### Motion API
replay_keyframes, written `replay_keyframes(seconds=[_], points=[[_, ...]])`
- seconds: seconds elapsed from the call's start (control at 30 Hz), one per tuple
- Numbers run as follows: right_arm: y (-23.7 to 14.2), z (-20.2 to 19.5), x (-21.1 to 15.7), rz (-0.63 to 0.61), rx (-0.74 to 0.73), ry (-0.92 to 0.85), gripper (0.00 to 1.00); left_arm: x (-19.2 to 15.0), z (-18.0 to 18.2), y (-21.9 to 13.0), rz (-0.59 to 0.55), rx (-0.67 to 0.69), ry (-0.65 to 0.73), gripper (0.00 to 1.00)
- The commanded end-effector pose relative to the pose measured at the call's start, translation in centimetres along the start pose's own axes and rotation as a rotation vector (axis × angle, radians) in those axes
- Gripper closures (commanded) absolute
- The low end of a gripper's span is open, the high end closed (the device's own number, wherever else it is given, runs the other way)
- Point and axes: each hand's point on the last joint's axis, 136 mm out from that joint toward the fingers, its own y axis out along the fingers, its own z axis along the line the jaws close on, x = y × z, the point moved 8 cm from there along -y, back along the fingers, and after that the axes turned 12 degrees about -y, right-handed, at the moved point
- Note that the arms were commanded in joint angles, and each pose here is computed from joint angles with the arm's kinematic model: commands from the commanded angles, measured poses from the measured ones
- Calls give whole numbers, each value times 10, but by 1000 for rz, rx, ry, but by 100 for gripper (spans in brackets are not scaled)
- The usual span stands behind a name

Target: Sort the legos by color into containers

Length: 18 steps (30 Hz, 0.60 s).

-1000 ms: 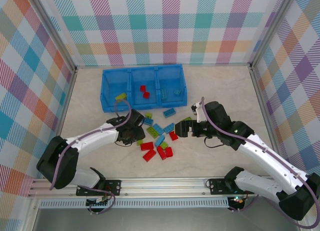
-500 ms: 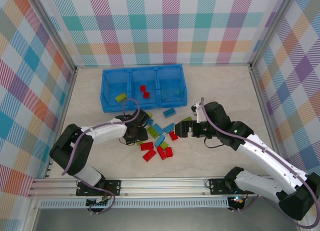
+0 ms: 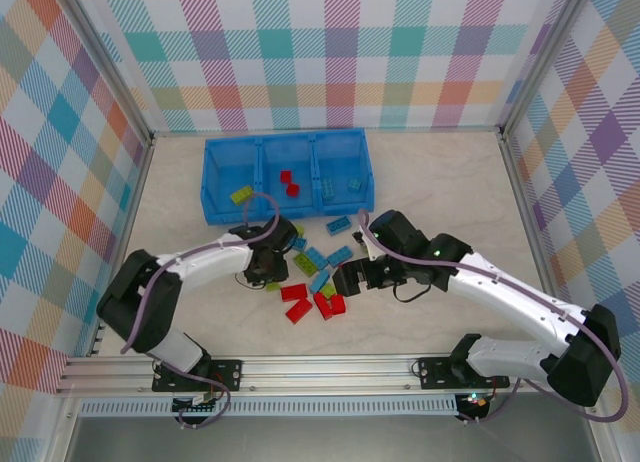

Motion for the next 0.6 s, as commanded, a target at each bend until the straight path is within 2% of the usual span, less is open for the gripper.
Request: replay_keyframes(seconds=[0.0,0.1,0.27,0.4,0.57], points=[[-15,8,13,-92,13,-41,0,40,-7,-54,-175,-85,-39,66],[-19,8,14,-140,6,-49,0,82,-10,-78,-282,-102,-84,69],[-25,7,12,-158,-7,-43,0,152,-14,-89,-376,-80,-175,69],[-30,6,7,-165,-12,-36,0,202,-9,-74,-415,-41,-249,69],[-36,6,4,-178,-17,-40,0,242,-9,-49,-360,-43,-284,62]])
